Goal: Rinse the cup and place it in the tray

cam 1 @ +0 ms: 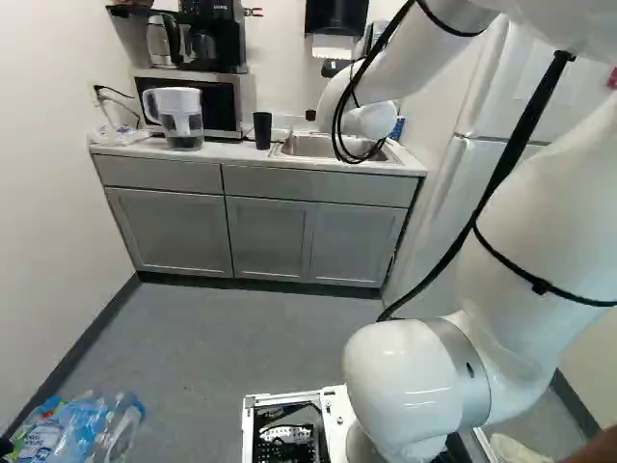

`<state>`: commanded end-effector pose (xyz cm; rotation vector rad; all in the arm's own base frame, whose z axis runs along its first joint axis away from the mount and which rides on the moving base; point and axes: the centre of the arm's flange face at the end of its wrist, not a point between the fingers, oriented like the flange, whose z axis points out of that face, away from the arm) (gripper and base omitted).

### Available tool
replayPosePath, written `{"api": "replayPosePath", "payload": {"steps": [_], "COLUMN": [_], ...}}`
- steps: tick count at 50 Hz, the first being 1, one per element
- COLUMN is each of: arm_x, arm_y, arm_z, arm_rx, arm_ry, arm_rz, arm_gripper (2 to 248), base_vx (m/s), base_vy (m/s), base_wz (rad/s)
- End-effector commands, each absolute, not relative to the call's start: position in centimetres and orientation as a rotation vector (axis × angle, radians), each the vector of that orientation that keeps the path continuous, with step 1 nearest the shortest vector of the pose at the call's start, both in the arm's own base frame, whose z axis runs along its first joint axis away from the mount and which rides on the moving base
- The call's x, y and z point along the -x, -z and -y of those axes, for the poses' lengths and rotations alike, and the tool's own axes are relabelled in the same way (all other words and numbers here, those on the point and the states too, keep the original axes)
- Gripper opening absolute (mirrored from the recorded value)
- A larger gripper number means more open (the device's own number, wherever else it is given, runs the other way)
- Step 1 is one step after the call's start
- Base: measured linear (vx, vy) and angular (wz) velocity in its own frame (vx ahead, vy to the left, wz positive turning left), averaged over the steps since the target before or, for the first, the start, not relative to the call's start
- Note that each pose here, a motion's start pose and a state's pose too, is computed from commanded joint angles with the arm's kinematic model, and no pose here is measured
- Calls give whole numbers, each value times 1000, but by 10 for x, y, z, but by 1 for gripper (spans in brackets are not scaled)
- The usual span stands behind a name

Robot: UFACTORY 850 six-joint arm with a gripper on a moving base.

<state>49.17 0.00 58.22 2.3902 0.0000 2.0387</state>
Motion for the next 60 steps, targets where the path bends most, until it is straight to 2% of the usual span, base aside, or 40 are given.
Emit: {"api": "replayPosePath", "payload": {"steps": [25, 60], "arm_x": [-492, -492], "arm_y": [-582, -582], "arm_z": [0, 0], "arm_rx": [-2390, -2390], "arm_ry": [-2039, -2039], "arm_rz": [0, 0], "arm_gripper": [247, 247], "base_vx": [71, 135], "base_vy": [-17, -77], "base_wz": [23, -7]}}
